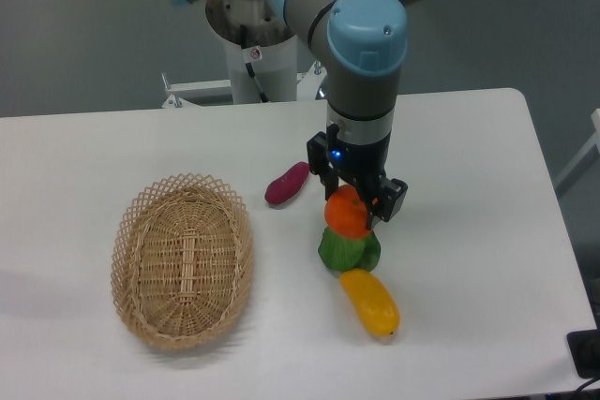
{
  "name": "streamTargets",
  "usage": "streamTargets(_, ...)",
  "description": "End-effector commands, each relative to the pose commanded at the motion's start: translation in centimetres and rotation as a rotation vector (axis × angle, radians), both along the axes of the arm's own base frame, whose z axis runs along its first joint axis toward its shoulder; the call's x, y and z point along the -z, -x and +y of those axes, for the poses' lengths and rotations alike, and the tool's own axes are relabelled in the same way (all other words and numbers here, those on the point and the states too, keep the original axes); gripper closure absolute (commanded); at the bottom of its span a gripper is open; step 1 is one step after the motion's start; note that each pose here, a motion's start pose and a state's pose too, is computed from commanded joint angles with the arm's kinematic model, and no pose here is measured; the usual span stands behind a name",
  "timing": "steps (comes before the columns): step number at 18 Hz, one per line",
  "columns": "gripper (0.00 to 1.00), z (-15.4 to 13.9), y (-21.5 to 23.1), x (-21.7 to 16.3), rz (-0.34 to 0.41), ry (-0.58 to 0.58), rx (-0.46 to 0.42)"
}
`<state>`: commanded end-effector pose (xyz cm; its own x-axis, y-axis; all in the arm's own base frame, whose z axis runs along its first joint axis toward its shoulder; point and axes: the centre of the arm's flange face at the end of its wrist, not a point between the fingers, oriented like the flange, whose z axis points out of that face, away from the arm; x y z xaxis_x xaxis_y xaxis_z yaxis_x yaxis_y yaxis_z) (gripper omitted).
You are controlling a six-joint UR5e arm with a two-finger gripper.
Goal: Pick up the orange from the basket
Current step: 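Hold the orange above the bok choy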
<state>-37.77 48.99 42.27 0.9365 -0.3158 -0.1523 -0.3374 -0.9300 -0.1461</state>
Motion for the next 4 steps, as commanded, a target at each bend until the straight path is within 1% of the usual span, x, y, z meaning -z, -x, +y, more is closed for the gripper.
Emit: streamTargets(4,0.41,0.0,0.12,-0.23,0.003,-0.004,-0.001)
